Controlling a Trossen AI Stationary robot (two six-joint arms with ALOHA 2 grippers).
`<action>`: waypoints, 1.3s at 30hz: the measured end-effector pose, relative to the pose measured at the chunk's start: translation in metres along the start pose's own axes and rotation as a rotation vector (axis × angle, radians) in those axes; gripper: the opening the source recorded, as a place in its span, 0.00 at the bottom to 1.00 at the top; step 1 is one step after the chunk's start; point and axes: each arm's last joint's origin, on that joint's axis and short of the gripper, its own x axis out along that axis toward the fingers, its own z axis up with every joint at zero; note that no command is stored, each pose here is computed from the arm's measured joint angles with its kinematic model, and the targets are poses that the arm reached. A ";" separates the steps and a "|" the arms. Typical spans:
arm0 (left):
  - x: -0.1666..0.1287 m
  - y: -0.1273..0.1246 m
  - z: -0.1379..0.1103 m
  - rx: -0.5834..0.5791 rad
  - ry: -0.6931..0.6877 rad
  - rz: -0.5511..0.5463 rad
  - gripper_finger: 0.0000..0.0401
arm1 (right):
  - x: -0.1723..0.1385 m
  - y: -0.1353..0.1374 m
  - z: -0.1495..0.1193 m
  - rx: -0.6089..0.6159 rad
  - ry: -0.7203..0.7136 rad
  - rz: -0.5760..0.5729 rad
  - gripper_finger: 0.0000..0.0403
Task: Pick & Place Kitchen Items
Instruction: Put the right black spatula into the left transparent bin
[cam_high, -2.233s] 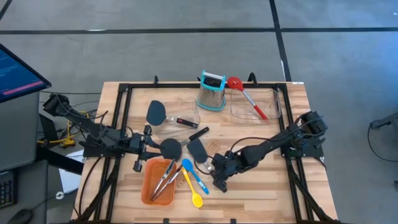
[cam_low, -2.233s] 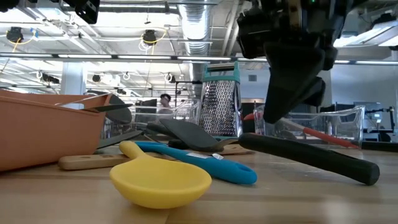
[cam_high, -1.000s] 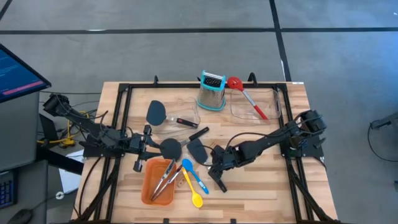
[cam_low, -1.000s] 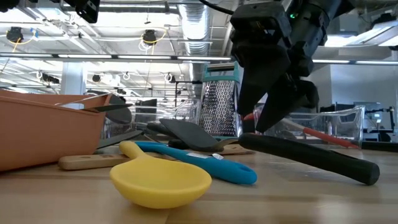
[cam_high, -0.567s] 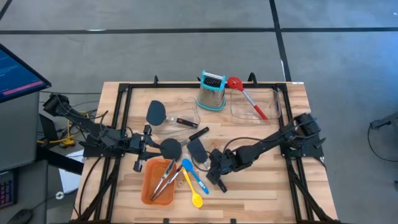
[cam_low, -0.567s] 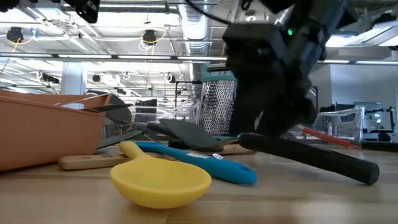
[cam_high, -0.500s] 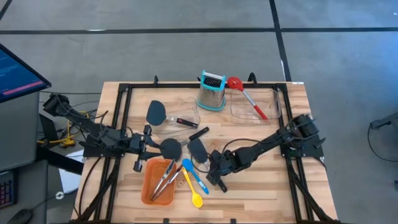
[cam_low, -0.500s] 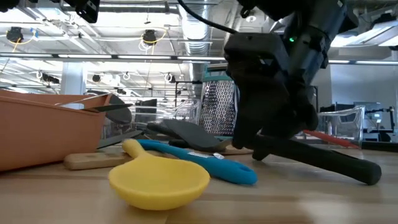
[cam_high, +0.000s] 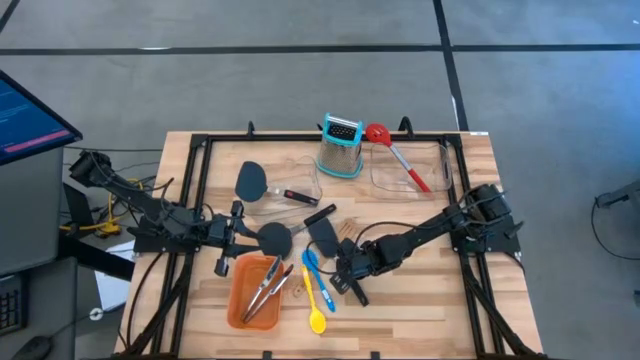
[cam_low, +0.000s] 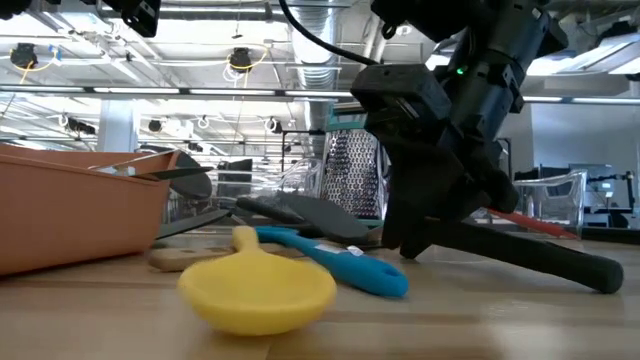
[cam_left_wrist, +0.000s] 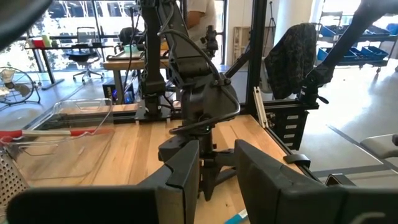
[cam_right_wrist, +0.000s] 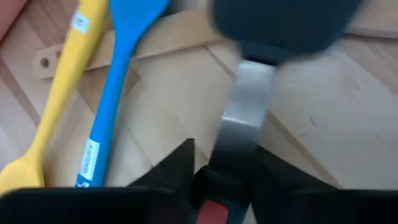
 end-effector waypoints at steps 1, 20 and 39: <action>0.000 0.000 0.000 0.000 0.000 0.000 0.22 | 0.000 -0.001 0.001 0.002 0.004 -0.004 0.22; 0.000 0.000 0.000 -0.001 -0.001 0.000 0.22 | -0.064 0.011 0.017 -0.064 -0.062 0.122 0.00; 0.000 0.000 0.001 -0.003 -0.007 0.000 0.22 | -0.152 -0.007 0.103 -0.264 -0.688 0.172 0.00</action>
